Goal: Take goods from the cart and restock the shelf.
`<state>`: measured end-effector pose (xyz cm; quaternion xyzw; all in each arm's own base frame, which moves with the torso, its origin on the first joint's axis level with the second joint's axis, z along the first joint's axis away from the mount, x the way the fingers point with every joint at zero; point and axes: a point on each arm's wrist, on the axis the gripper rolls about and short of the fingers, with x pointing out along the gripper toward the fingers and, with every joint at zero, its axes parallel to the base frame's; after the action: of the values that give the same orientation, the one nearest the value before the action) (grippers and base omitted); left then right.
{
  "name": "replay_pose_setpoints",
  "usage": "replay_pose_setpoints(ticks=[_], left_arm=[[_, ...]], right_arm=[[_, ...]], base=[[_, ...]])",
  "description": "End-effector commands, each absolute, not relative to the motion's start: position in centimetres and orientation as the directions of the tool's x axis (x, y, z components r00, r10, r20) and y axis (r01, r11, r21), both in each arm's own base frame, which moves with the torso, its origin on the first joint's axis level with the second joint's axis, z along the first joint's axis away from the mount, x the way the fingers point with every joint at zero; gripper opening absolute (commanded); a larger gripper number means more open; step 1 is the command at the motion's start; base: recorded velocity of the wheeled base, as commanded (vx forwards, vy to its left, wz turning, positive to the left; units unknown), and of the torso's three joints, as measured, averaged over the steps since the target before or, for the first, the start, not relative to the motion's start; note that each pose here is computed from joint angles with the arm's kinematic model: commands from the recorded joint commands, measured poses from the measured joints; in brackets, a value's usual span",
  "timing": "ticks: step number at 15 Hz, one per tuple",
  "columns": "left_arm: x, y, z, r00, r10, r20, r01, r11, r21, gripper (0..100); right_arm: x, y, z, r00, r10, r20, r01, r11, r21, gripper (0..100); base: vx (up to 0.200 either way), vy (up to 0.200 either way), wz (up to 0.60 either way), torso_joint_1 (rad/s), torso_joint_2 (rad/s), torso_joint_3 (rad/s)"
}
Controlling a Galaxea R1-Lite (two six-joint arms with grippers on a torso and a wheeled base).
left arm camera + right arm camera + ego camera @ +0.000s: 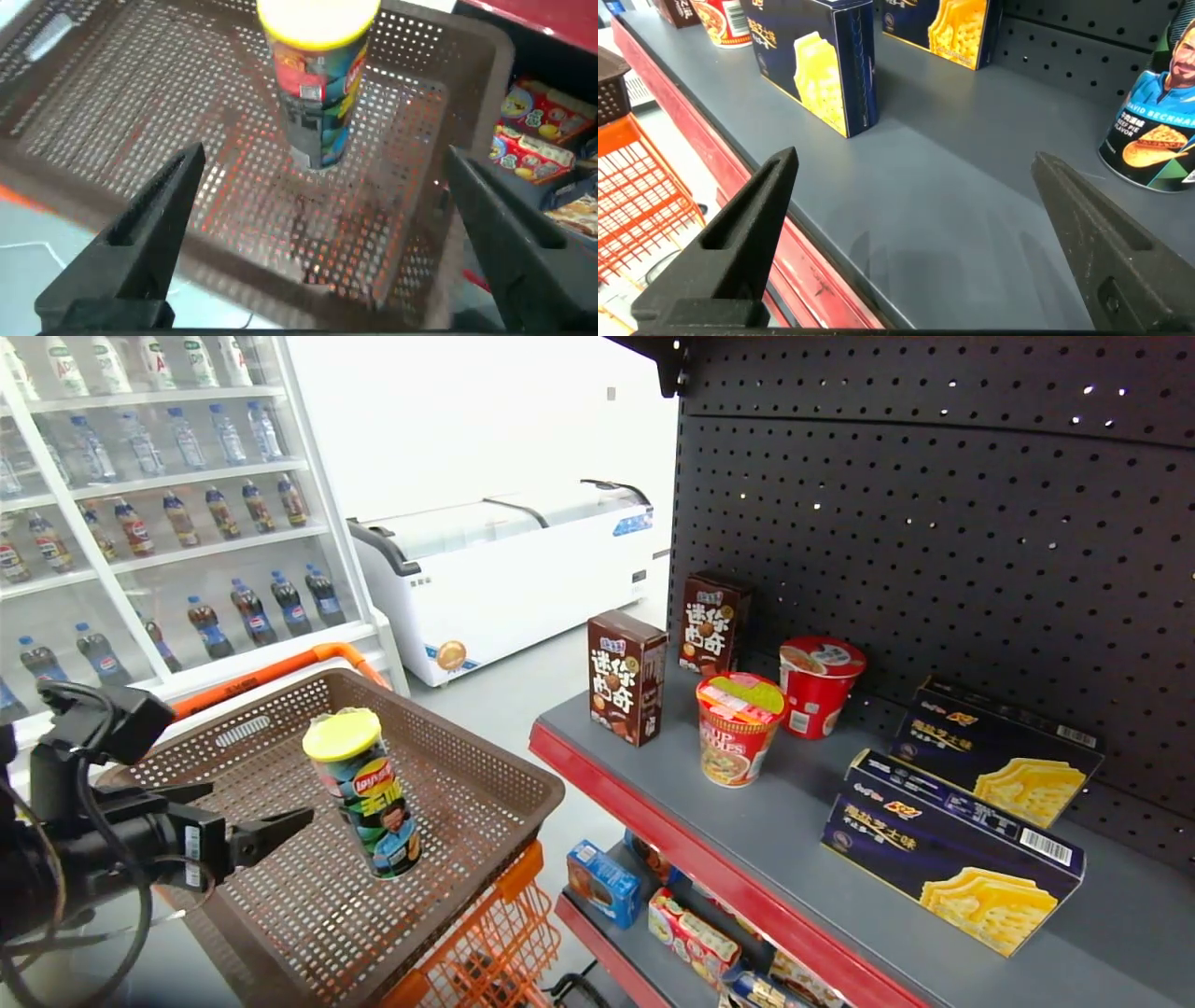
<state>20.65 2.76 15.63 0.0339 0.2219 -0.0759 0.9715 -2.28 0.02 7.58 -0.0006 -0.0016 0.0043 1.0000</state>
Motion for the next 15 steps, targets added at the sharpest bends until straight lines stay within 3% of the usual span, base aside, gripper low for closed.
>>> replay_pose_setpoints(ticks=[1, 15], left_arm=[[23.6, 2.6, 12.3, 0.824, -0.183, -0.537, 0.209, 0.978, -0.013, 100], [28.7, 2.4, 6.1, 0.845, -0.204, -0.494, 0.240, 0.971, 0.010, 100]], right_arm=[[-2.3, 0.0, 7.6, 1.000, 0.009, 0.003, -0.009, 1.000, -0.002, 100], [-2.3, 0.0, 7.6, 1.000, 0.009, 0.005, -0.009, 1.000, -0.002, 100]], base=[[0.000, 0.000, 0.00, 0.000, 0.00, 0.000], [0.000, 0.000, 0.00, 0.000, 0.00, 0.000]])
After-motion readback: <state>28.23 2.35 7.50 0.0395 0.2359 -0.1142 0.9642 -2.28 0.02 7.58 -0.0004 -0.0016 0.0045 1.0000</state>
